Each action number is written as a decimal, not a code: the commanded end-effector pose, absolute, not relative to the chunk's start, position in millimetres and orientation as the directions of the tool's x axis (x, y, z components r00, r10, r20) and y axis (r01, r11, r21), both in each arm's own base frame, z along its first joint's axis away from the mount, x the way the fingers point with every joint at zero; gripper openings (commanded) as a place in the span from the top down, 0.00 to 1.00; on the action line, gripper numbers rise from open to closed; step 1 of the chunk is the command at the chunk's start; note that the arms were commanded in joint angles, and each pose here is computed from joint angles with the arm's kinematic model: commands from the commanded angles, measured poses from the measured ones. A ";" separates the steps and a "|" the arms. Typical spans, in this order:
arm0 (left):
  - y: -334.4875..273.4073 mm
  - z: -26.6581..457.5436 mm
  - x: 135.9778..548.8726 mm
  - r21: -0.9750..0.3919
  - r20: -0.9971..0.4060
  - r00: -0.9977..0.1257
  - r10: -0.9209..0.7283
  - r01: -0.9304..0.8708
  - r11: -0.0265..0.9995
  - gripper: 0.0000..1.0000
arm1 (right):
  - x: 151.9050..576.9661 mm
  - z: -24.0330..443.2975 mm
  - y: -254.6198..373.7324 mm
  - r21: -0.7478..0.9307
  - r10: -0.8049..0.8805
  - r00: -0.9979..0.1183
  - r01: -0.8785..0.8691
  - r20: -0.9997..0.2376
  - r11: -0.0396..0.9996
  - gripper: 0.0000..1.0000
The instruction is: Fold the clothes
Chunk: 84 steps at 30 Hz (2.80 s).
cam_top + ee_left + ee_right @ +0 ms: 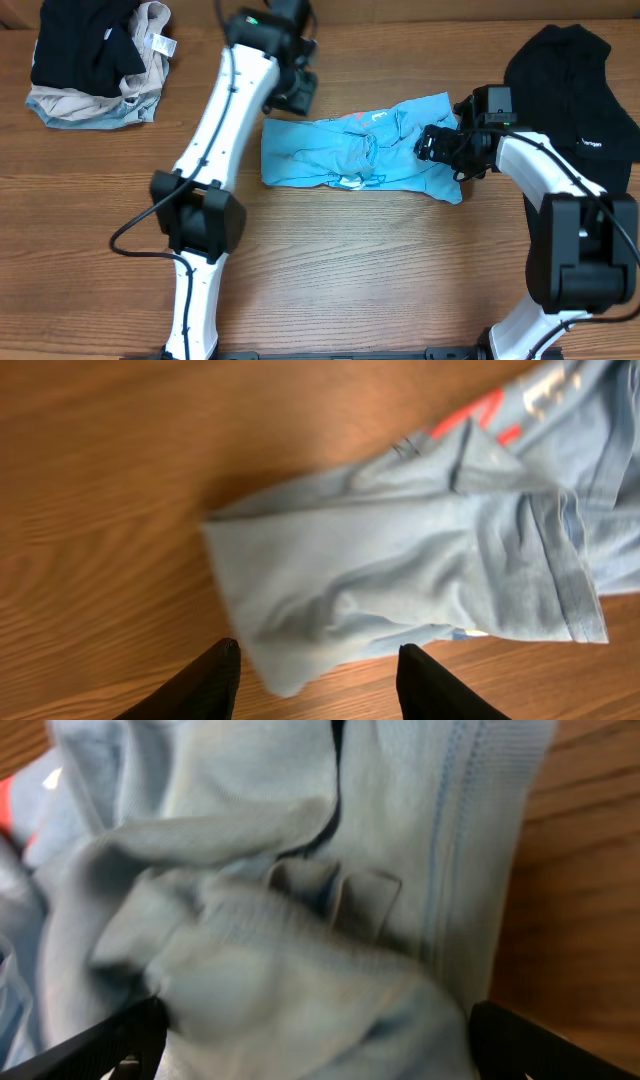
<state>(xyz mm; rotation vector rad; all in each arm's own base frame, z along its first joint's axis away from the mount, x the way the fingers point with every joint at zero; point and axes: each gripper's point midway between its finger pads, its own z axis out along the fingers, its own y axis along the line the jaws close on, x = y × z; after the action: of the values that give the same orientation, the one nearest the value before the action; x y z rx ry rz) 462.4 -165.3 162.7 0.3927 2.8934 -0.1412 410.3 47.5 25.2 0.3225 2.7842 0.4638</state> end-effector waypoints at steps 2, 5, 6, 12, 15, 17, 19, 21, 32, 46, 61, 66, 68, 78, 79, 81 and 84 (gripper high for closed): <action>-157.7 182.5 468.3 -0.088 -0.268 -0.939 0.214 0.245 0.966 0.47 | 411.8 1.1 42.7 0.351 0.306 -0.928 0.219 -0.215 0.910 0.00; -153.0 181.9 467.0 -0.087 -0.257 -0.944 0.207 0.236 0.968 0.46 | 413.5 -9.3 32.0 0.328 0.324 -0.922 0.245 -0.212 0.912 0.00; -151.7 181.5 466.3 -0.085 -0.253 -0.945 0.206 0.234 0.969 0.46 | 413.8 -10.9 27.3 0.321 0.332 -0.919 0.255 -0.213 0.912 0.00; -150.8 181.1 465.2 -0.076 -0.250 -0.940 0.231 0.257 0.964 0.44 | 413.5 -17.6 -5.0 0.265 0.382 -0.897 0.322 -0.222 0.909 0.04; -150.9 181.2 465.3 -0.077 -0.251 -0.940 0.230 0.257 0.963 0.44 | 413.6 -17.8 -10.1 0.255 0.387 -0.894 0.329 -0.227 0.909 0.09; -150.3 181.1 465.5 -0.073 -0.250 -0.940 0.230 0.255 0.964 0.44 | 413.9 -17.8 -10.3 0.253 0.381 -0.895 0.323 -0.230 0.912 0.12; -149.5 181.1 465.7 -0.069 -0.251 -0.940 0.230 0.254 0.965 0.44 | 414.3 -17.8 -10.6 0.248 0.379 -0.895 0.322 -0.234 0.914 0.18; -148.3 180.9 465.9 -0.062 -0.250 -0.940 0.230 0.253 0.966 0.44 | 414.5 -17.8 -9.8 0.243 0.357 -0.903 0.300 -0.239 0.922 0.22; -147.2 180.8 466.4 -0.055 -0.251 -0.940 0.230 0.251 0.966 0.44 | 429.6 27.1 -12.0 0.200 0.191 -0.923 0.129 -0.333 0.971 0.02; -147.8 180.7 466.2 -0.056 -0.250 -0.940 0.231 0.252 0.966 0.43 | 436.6 18.8 -2.5 0.188 0.014 -0.935 -0.056 -0.353 0.981 0.00; -148.5 180.5 465.1 -0.056 -0.247 -0.941 0.233 0.254 0.966 0.45 | 420.1 2.1 26.3 0.396 0.208 -0.958 0.117 -0.196 0.911 0.46; -148.5 180.5 464.8 -0.055 -0.246 -0.941 0.234 0.254 0.966 0.45 | 417.4 1.0 23.9 0.400 0.238 -0.955 0.152 -0.175 0.904 0.96; -148.3 180.3 464.8 -0.055 -0.246 -0.941 0.233 0.254 0.966 0.45 | 416.8 0.8 17.7 0.399 0.252 -0.953 0.167 -0.171 0.901 0.96; -142.6 180.2 466.7 -0.022 -0.248 -0.940 0.233 0.246 0.969 0.42 | 412.1 52.3 -56.8 0.396 0.380 -0.901 0.277 -0.210 0.876 0.96; -140.5 180.2 467.2 -0.010 -0.248 -0.940 0.233 0.243 0.970 0.43 | 411.2 63.4 -62.1 0.393 0.378 -0.897 0.270 -0.228 0.879 0.96; -136.6 180.2 468.3 0.010 -0.248 -0.940 0.233 0.238 0.971 0.42 | 409.4 84.9 -67.1 0.386 0.368 -0.892 0.253 -0.262 0.887 0.96; -129.5 180.5 470.5 0.039 -0.251 -0.941 0.228 0.225 0.973 0.41 | 407.2 112.8 -64.6 0.378 0.341 -0.890 0.217 -0.302 0.900 0.96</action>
<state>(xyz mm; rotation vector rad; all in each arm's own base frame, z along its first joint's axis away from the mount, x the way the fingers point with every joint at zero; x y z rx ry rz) 464.8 -140.5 174.7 0.3445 2.8916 -0.0621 390.7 -65.2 50.9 0.5682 2.8200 0.5406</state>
